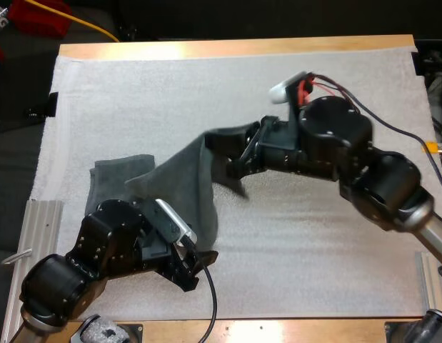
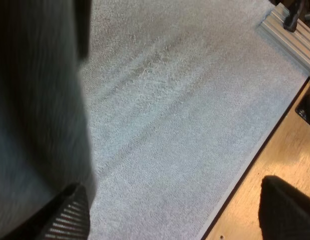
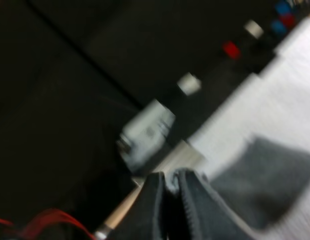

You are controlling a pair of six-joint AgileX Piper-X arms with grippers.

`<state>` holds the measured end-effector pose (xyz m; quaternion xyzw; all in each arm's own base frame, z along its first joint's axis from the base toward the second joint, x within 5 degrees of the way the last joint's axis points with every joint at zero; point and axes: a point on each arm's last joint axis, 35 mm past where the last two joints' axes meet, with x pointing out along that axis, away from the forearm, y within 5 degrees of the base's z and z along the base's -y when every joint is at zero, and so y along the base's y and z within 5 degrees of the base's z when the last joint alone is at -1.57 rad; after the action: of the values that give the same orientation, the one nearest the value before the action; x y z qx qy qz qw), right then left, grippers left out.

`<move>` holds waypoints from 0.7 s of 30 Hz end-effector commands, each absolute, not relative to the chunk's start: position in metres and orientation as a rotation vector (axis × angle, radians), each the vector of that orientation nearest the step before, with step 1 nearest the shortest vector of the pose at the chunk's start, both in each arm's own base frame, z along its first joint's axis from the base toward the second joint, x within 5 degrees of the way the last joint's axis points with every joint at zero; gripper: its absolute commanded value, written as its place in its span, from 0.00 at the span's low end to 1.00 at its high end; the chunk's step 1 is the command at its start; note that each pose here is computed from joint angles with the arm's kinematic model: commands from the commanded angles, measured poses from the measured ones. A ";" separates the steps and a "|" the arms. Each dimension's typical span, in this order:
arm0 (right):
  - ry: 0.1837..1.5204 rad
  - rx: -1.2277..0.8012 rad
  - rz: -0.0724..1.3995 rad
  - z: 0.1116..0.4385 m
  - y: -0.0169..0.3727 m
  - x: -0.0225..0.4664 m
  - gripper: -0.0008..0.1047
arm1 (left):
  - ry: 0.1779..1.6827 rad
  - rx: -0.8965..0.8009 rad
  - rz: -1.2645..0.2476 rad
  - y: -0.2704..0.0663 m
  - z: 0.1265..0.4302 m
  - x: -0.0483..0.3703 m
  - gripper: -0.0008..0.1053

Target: Pick towel from pile, fold and stack

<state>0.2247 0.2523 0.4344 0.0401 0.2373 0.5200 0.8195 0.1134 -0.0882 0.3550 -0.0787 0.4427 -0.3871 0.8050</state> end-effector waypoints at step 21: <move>0.821 -0.174 0.448 0.312 0.213 0.340 0.01 | 0.954 -0.173 -0.834 -0.089 0.356 0.113 0.65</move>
<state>0.3382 0.2172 0.3076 -0.0792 0.4041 0.2244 0.8832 0.1134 -0.0882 0.3550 -0.0787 0.4427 -0.3871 0.8050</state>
